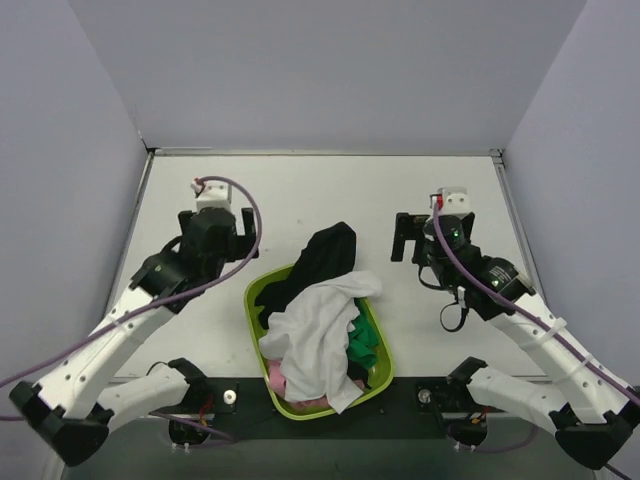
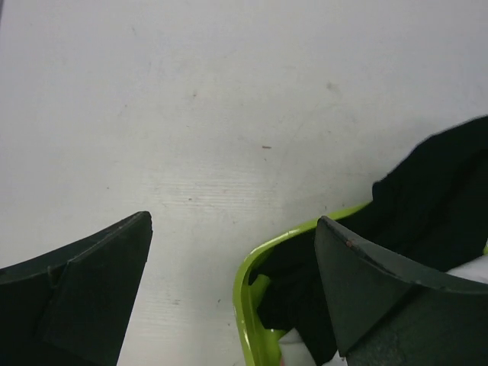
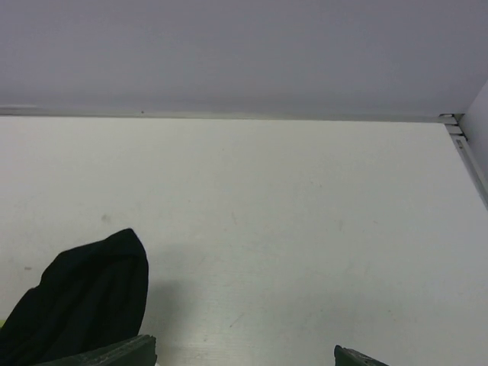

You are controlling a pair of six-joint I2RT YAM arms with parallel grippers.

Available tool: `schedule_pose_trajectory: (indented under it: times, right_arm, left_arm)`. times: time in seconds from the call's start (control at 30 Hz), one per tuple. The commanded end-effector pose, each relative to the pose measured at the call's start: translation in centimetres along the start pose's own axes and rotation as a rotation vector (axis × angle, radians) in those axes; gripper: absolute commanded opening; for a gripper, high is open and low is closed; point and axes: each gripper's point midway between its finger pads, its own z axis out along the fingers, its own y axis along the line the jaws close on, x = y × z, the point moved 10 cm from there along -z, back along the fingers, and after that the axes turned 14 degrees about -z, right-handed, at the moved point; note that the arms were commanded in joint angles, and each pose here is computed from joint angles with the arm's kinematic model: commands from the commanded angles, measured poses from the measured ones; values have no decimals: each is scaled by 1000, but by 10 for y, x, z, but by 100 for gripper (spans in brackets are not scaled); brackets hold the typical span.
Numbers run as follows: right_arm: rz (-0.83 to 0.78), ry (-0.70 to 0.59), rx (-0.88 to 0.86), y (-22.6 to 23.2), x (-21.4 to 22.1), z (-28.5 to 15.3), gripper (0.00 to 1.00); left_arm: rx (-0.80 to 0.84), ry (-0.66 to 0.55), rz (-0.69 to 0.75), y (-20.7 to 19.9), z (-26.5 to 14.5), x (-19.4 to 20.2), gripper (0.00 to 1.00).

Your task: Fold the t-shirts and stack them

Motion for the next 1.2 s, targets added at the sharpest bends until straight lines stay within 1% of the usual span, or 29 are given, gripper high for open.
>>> schedule_pose_trajectory:
  times: [0.0,0.03,0.1,0.17,0.2,0.23,0.3,0.33,0.37,0.4,0.43,0.47,0.57,0.6,0.63,0.67,0.7,0.73,0.8,0.83,1.0,1.13,1.17]
  right_arm:
    - [-104,50,-18,16,2,2,100]
    - [-112,58,-23,19,3,4,100]
    - [-125,65,-30,24,6,5,100]
    - [-137,88,-48,30,10,9,100]
    - [-147,104,-66,34,13,11,100]
    - [-169,131,-97,40,18,13,100]
    - [-198,175,-173,52,27,14,100]
    - [-210,216,-198,58,36,16,100]
    - [-210,240,-240,65,43,15,100]
    - [-202,256,-253,69,48,15,100]
    - [-189,290,-257,73,60,16,100]
    - [-200,296,-273,78,65,14,100]
    - [-242,285,-166,81,82,10,100]
    - [-265,248,-93,83,84,6,100]
    - [-288,264,-54,82,90,3,100]
    - [-246,263,-30,86,93,1,100]
    - [-249,266,-26,89,98,-2,100]
    - [-255,296,-31,91,103,-3,100]
    - [-256,330,-28,91,118,-3,100]
    - [-277,326,-26,93,123,-2,100]
    - [-312,360,30,89,146,4,90]
    - [-296,360,-1,94,155,9,86]
    - [-291,365,-18,96,156,9,83]
  left_arm:
    - [390,-76,-12,5,-27,9,98]
    - [464,-149,-41,8,-39,3,98]
    - [495,-166,-31,12,-45,3,97]
    - [425,-116,5,15,-40,7,97]
    - [407,-106,15,12,-41,1,97]
    - [330,-14,73,11,-28,12,97]
    - [221,56,101,8,-18,15,97]
    - [147,135,146,5,-8,21,97]
    - [116,164,150,2,-5,27,97]
    - [66,164,161,2,-1,30,97]
    - [56,175,172,-1,3,35,97]
    - [55,180,171,-1,5,39,97]
    - [130,214,157,-5,6,46,97]
    - [178,236,149,-8,4,46,97]
    - [207,225,132,-10,1,44,97]
    - [216,217,125,-10,1,45,97]
    - [230,208,113,-10,0,44,97]
    - [242,186,98,-9,-3,40,98]
    - [212,165,86,-8,-5,36,98]
    - [194,175,96,-6,-4,38,98]
    - [142,154,100,-3,-3,35,97]
    - [146,133,77,0,-6,35,98]
    - [141,126,74,1,-6,34,97]
